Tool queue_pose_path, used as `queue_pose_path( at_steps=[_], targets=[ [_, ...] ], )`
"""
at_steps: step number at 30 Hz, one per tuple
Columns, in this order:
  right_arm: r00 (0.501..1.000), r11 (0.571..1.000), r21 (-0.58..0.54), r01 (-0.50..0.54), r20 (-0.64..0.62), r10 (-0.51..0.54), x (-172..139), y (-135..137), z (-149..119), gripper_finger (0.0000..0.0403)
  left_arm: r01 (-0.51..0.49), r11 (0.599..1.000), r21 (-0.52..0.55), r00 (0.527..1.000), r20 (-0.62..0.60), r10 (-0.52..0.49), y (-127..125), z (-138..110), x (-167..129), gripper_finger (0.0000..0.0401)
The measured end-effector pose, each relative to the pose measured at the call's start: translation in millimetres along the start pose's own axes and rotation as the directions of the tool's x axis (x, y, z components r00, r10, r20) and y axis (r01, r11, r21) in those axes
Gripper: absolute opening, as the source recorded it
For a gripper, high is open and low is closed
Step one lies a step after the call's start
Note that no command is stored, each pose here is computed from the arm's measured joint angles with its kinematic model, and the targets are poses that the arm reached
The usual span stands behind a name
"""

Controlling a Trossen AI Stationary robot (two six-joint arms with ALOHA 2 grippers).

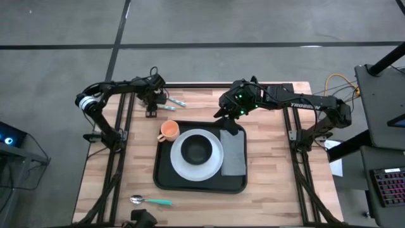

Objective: Set up tray
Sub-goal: Put the white blue fork on top of the gray table napkin

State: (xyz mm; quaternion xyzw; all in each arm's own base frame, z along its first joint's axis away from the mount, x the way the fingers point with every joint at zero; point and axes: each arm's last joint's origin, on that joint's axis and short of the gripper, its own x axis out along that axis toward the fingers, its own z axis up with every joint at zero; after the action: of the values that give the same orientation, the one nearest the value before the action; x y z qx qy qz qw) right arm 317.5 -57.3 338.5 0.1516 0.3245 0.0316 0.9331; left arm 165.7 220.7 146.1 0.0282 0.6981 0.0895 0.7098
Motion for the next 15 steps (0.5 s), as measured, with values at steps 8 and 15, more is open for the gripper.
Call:
queue_pose_path(
  at_steps=[8, 15],
  targets=[
    [1.0, 0.997, 0.083, 0.0, -0.009, 0.001, 0, 0, -1, 0.0155, 0.036, 0.997, -0.063, 0.999, 0.024, -0.035, 0, 10, -21, 0.001],
    [0.993, 0.987, 0.125, -0.101, -0.051, 0.108, -3, 3, -4, 0.0155, 0.042, 0.997, -0.058, 0.999, 0.035, -0.04, -17, 32, -87, 0.0004]
  ],
)
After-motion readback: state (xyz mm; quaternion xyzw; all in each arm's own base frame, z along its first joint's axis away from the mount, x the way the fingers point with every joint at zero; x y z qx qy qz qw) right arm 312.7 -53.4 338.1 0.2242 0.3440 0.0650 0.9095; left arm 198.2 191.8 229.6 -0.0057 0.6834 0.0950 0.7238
